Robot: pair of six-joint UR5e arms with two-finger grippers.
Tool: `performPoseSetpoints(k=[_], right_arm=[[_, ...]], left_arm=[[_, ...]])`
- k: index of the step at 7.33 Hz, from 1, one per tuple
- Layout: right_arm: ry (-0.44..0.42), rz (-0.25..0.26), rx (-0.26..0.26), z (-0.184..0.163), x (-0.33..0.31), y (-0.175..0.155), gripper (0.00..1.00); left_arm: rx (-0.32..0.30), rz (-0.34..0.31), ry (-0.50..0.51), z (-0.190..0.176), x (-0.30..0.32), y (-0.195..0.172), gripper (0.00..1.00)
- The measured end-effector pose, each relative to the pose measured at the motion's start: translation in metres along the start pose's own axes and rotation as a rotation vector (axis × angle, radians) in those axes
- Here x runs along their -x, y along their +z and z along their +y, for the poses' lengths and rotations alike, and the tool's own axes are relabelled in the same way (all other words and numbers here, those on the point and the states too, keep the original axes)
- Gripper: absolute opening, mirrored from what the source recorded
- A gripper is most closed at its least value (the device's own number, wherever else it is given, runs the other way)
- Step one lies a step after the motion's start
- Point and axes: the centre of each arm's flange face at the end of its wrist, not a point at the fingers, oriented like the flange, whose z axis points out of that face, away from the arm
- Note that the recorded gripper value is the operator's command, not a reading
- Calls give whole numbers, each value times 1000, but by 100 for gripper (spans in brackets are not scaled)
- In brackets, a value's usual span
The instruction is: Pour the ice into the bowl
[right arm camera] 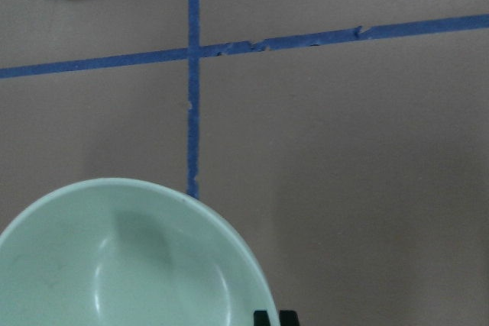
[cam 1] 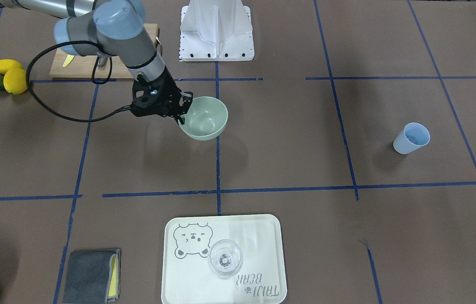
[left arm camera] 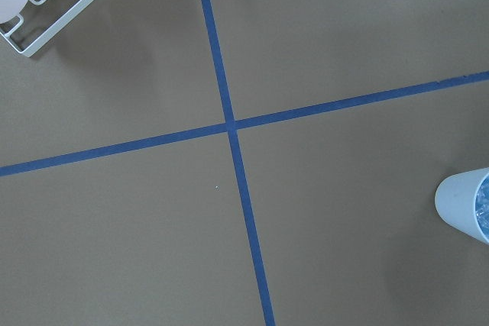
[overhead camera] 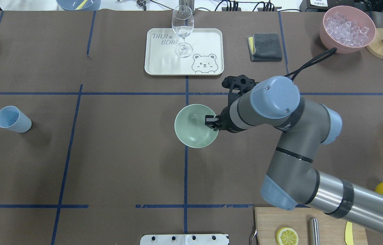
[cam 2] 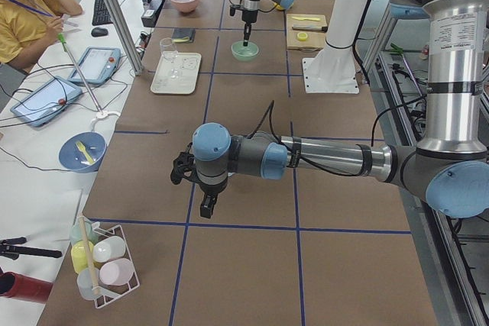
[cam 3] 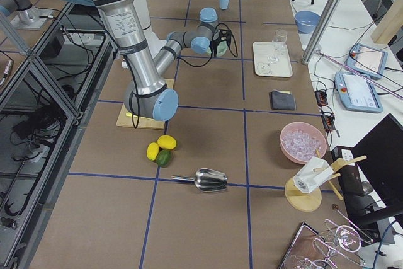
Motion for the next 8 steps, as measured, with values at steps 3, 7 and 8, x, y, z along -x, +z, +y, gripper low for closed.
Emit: performPoseSetpoints(k=[3,7,8], right_arm=[[70,53,-21,-6,113,56,0],[65,83,2,11,147,85,0],[62,87,4,15,147,89,0]], left_arm=[[0,1,0,0,0,0,100],[1,2,0,0,0,1,100],[2,2,-1,0,1,2,100]])
